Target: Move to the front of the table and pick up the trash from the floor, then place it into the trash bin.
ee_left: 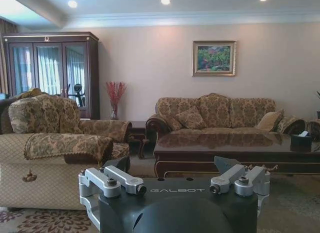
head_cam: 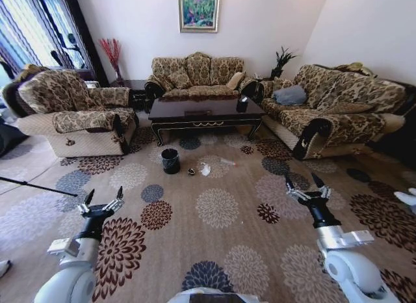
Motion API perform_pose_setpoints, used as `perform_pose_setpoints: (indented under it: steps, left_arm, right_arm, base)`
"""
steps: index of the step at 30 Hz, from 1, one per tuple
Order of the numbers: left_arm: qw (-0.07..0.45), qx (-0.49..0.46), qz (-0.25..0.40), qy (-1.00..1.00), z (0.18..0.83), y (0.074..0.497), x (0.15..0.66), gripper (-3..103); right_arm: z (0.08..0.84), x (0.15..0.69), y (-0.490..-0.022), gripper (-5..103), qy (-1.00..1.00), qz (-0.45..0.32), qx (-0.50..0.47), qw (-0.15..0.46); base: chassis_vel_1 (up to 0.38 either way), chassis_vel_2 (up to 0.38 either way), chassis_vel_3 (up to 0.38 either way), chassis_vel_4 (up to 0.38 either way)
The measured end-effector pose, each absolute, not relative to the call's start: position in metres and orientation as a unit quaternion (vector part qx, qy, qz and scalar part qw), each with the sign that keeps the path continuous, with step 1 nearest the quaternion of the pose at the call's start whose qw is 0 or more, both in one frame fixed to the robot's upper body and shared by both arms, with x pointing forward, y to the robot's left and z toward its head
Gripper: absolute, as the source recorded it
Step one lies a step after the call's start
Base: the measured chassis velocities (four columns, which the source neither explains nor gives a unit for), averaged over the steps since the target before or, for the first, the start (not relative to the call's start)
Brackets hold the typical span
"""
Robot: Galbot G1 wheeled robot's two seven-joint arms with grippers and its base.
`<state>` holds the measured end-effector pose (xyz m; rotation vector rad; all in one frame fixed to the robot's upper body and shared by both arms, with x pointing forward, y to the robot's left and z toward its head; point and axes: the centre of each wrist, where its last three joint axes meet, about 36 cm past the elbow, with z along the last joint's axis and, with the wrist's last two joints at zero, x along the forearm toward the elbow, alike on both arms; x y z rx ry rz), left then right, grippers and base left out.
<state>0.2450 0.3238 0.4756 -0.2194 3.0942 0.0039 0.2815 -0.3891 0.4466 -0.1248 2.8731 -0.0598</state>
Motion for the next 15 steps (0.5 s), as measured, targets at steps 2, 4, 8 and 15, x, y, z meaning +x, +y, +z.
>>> perform_pose_setpoints:
  steps: [2,4,8,15]
  left_arm:
    - [0.026,-0.063,0.003,0.998,0.4767,0.3229,0.2450,100]
    - [0.028,-0.062,0.005,0.998,0.4776,0.3223,0.2448,100]
    - [0.029,-0.064,0.007,0.998,0.4763,0.3207,0.2454,100]
    - [0.038,-0.063,0.004,0.997,0.4828,0.3161,0.2404,100]
  right_arm:
    - [0.4448,0.2785,-0.3894,100,0.990,-0.023,-0.040,0.130]
    - [0.4440,0.2766,-0.3896,100,0.991,-0.024,-0.038,0.128]
    - [0.4431,0.2722,-0.3880,100,0.991,-0.024,-0.035,0.126]
    - [0.4418,0.2738,-0.3849,100,0.990,-0.016,-0.038,0.135]
  base:
    - [0.000,0.000,0.000,0.000]
    - [0.000,0.000,0.000,0.000]
    - [0.000,0.000,0.000,0.000]
    - [0.000,0.000,0.000,0.000]
